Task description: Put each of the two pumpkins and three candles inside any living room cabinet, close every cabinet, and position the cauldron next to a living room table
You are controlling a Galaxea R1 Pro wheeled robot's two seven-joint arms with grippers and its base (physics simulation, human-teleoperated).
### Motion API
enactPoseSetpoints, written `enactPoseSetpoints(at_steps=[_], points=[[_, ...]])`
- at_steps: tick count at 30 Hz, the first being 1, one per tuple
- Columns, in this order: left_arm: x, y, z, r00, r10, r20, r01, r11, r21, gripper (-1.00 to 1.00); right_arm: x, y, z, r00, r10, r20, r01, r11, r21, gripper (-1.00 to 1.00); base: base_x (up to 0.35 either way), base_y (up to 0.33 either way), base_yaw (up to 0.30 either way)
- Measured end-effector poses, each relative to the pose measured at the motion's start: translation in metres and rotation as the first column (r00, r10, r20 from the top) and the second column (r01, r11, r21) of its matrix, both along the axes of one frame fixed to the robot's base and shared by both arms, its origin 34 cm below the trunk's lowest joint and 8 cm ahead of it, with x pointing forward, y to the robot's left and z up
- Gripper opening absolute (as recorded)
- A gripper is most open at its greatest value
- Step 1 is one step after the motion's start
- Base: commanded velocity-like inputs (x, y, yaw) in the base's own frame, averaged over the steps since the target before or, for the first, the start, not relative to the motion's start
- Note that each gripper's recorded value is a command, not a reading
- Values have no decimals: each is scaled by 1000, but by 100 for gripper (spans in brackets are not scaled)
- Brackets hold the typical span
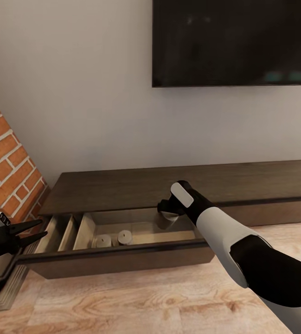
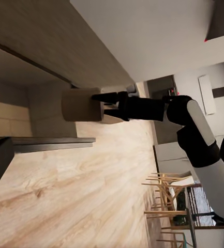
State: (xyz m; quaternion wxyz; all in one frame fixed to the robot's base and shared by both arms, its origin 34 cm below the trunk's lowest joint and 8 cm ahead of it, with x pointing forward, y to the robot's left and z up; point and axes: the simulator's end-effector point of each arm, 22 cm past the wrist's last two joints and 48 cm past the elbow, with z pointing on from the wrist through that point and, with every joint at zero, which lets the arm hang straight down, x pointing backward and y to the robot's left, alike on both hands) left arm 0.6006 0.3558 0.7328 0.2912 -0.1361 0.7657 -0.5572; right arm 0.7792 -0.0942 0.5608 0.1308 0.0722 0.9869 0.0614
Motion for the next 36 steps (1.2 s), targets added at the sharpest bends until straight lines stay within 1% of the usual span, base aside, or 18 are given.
enactPoseSetpoints(at_steps=[10,16,20,30,36], points=[[0,0,0,1000,0,0,0,1000,0,100,-9,1,-1,999,36,-38,-36,999,-8,-100,54,63,0],[0,0,0,1000,1,1,-1,1000,1,100,-10,1,-1,998,41,-46,-42,999,-10,-100,68,78,0],[0,0,0,1000,1,1,-1,1000,1,100,-17,1,-3,995,65,-72,-66,998,-12,-100,65,67,0],[0,0,0,1000,0,1,0,1000,-1,100,-19,1,-4,994,73,-84,-74,997,-12,-100,45,42,0],[-2,1,-12,1000,1,1,-1,1000,-1,100,-23,0,-18,994,71,-87,-72,997,-12,-100,0,0,0]])
